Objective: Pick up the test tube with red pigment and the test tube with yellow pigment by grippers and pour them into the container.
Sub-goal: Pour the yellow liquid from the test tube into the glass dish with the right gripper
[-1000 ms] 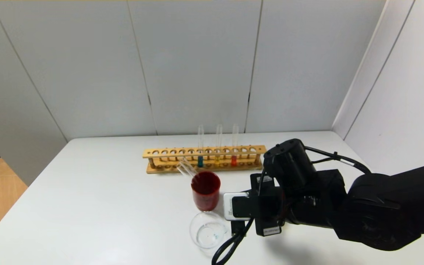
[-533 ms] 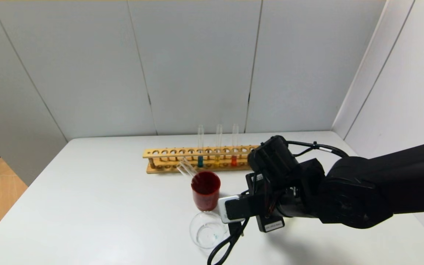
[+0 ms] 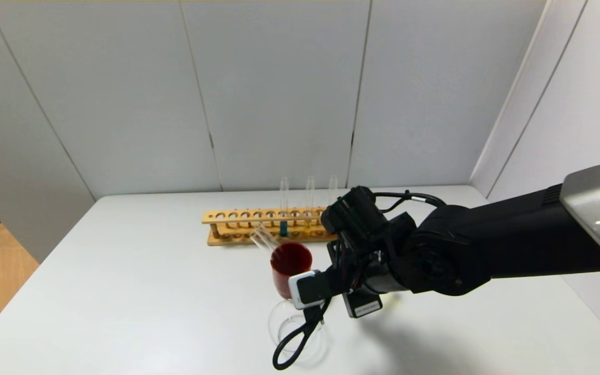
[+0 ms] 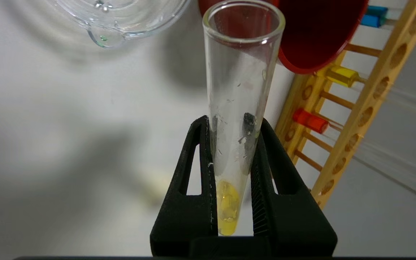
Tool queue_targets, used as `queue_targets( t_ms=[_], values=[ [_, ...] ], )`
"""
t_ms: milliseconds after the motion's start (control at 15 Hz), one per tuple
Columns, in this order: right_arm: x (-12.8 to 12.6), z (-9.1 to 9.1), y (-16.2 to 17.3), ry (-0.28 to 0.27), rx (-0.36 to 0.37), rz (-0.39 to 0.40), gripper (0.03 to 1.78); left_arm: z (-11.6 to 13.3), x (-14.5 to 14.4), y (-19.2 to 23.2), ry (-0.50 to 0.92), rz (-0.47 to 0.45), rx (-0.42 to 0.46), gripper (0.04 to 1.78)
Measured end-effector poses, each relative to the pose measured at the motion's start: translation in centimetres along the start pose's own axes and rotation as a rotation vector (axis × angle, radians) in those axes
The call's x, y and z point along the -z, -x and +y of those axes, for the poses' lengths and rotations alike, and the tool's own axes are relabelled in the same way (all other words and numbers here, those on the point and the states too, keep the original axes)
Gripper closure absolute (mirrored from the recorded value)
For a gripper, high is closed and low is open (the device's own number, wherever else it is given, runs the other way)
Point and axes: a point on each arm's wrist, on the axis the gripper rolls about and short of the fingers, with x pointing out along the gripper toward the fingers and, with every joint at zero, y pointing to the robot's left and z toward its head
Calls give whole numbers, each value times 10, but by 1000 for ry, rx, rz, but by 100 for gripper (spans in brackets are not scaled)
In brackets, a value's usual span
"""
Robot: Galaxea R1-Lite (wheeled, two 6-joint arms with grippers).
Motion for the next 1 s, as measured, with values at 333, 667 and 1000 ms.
queue_targets(
  t_ms=[333, 667, 1000],
  values=[
    [-11, -2, 2, 83, -12, 103, 146, 0, 0, 0, 1, 0, 0, 7],
    [-18, -1, 1, 136, -4, 135, 146, 0, 0, 0, 1, 0, 0, 7],
    [-23, 0, 1, 193, 9, 190, 146, 0, 0, 0, 0, 0, 0, 7]
  ],
)
